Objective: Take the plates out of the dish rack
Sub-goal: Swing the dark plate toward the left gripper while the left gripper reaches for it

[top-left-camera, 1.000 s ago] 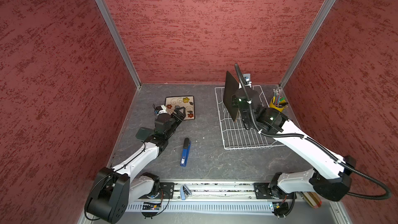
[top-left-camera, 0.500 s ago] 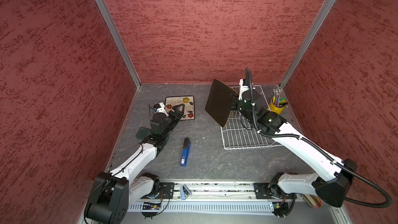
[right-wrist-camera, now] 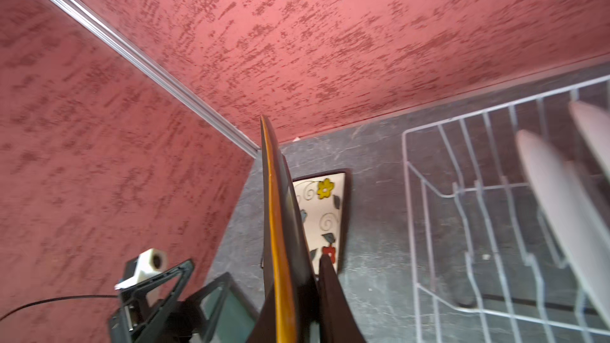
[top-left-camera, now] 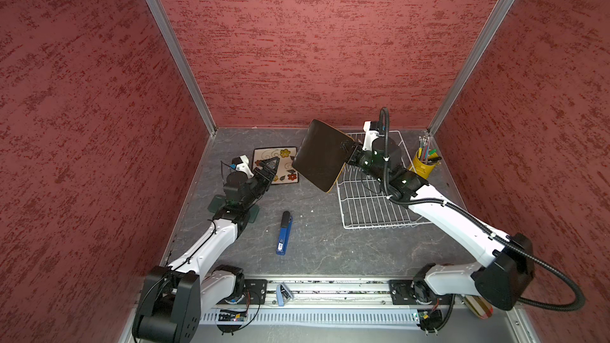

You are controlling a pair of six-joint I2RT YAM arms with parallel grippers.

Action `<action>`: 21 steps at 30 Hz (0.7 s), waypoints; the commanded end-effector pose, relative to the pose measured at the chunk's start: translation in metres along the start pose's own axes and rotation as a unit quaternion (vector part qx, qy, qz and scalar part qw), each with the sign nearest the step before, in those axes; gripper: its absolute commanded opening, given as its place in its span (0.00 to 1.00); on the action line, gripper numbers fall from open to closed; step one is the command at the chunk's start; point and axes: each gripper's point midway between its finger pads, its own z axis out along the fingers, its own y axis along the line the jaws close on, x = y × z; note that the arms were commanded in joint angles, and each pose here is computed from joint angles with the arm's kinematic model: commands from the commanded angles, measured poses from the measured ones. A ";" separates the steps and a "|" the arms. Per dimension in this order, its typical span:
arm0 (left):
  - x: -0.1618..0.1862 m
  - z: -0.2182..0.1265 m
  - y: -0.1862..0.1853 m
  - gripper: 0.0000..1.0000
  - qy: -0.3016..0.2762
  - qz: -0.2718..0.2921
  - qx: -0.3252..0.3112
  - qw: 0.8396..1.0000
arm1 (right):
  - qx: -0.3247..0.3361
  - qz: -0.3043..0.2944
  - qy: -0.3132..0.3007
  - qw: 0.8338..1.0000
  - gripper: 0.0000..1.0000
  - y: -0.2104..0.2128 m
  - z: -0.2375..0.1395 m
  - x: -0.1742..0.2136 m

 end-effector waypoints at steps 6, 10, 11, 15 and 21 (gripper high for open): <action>-0.001 -0.001 -0.024 0.88 0.013 -0.014 0.040 0.999 | -0.152 0.101 -0.134 0.974 0.00 0.047 -0.022 -0.064; -0.001 0.000 -0.035 0.88 0.019 -0.022 0.065 0.997 | -0.172 0.120 -0.144 0.967 0.00 0.045 -0.026 -0.063; 0.000 0.000 -0.036 0.88 0.021 -0.025 0.069 0.997 | -0.177 0.125 -0.145 0.965 0.00 0.045 -0.026 -0.062; 0.002 0.004 -0.039 0.88 0.031 -0.034 0.082 0.996 | -0.184 0.148 -0.152 0.960 0.00 0.039 -0.028 -0.059; 0.007 0.010 -0.042 0.88 0.042 -0.038 0.092 0.994 | -0.195 0.174 -0.159 0.952 0.00 0.031 -0.029 -0.055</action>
